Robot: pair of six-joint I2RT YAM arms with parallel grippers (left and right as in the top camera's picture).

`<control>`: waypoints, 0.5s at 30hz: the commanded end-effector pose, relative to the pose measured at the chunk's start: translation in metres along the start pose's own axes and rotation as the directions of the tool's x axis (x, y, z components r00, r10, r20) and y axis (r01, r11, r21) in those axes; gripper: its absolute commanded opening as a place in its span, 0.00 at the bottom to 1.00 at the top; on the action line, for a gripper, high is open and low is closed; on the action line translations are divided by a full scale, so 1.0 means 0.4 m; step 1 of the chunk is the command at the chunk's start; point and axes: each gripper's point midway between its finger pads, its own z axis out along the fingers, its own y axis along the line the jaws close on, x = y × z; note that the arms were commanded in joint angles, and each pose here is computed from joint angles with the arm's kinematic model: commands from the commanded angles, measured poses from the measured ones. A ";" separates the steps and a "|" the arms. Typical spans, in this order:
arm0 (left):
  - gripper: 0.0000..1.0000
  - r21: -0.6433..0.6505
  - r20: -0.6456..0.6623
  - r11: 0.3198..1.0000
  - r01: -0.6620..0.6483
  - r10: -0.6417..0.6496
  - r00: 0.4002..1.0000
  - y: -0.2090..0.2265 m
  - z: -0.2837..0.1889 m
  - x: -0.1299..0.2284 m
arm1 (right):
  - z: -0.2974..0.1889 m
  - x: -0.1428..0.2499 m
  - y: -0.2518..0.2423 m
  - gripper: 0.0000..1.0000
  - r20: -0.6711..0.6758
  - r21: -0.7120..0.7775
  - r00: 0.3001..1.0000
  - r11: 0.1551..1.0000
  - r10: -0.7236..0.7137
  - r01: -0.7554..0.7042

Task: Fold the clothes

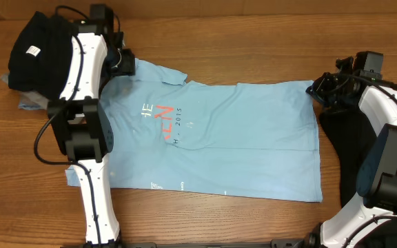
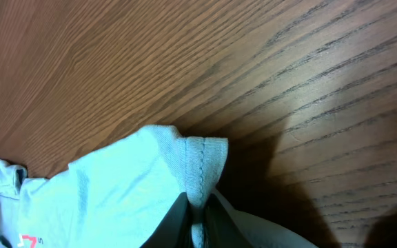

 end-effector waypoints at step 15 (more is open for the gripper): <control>0.40 0.071 -0.056 0.997 0.016 -0.012 0.998 -0.053 0.135 0.015 | -0.034 -0.032 0.035 0.10 0.043 -0.020 0.999 0.999 -0.030 0.031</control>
